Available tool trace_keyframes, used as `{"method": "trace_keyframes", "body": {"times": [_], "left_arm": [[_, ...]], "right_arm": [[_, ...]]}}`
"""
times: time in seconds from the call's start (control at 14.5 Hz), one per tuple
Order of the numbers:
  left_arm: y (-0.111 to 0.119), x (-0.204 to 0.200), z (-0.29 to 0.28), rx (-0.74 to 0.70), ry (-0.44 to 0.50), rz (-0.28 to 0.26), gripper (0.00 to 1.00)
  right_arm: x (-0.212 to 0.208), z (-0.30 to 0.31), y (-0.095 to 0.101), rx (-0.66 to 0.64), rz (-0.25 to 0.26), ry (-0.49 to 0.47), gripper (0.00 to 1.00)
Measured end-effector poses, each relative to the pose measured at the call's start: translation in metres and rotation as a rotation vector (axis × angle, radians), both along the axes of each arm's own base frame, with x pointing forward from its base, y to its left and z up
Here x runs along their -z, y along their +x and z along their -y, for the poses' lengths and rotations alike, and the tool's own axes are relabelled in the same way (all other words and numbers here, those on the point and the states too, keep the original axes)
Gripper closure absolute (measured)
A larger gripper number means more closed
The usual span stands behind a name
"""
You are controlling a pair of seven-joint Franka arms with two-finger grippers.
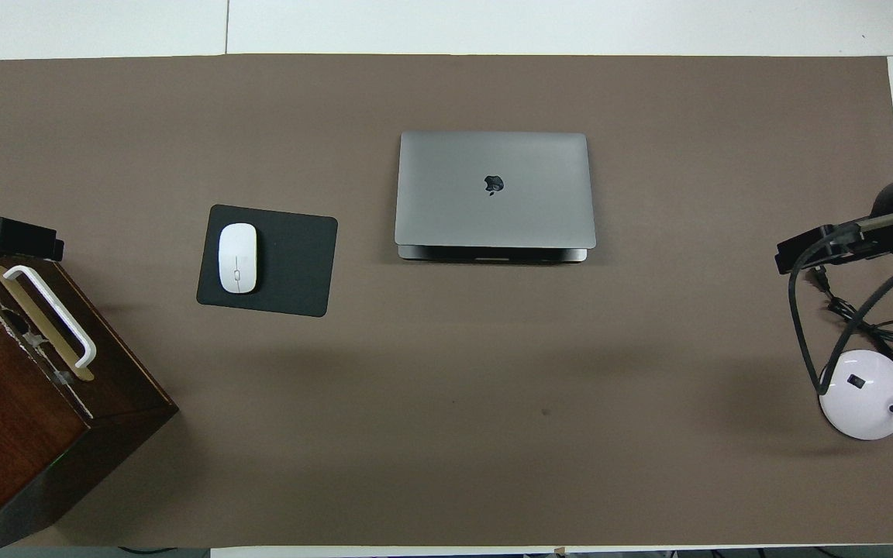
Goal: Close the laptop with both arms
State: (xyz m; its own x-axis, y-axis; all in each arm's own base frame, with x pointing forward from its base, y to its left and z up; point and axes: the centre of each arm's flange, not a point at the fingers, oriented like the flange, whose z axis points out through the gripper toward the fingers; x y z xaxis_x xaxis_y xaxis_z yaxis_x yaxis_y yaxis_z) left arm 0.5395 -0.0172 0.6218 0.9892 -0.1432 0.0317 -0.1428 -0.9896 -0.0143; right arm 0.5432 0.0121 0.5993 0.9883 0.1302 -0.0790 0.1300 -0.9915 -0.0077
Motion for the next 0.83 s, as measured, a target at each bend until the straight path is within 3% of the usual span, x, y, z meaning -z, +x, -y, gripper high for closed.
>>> {"method": "trace_keyframes", "body": {"times": [0.83], "left_arm": [[0.0, 0.0, 0.0, -0.025, -0.001, 0.0, 0.0]], "right_arm": [[-0.0063, 0.0029, -0.0022, 0.006, 0.01, 0.001, 0.0]]}}
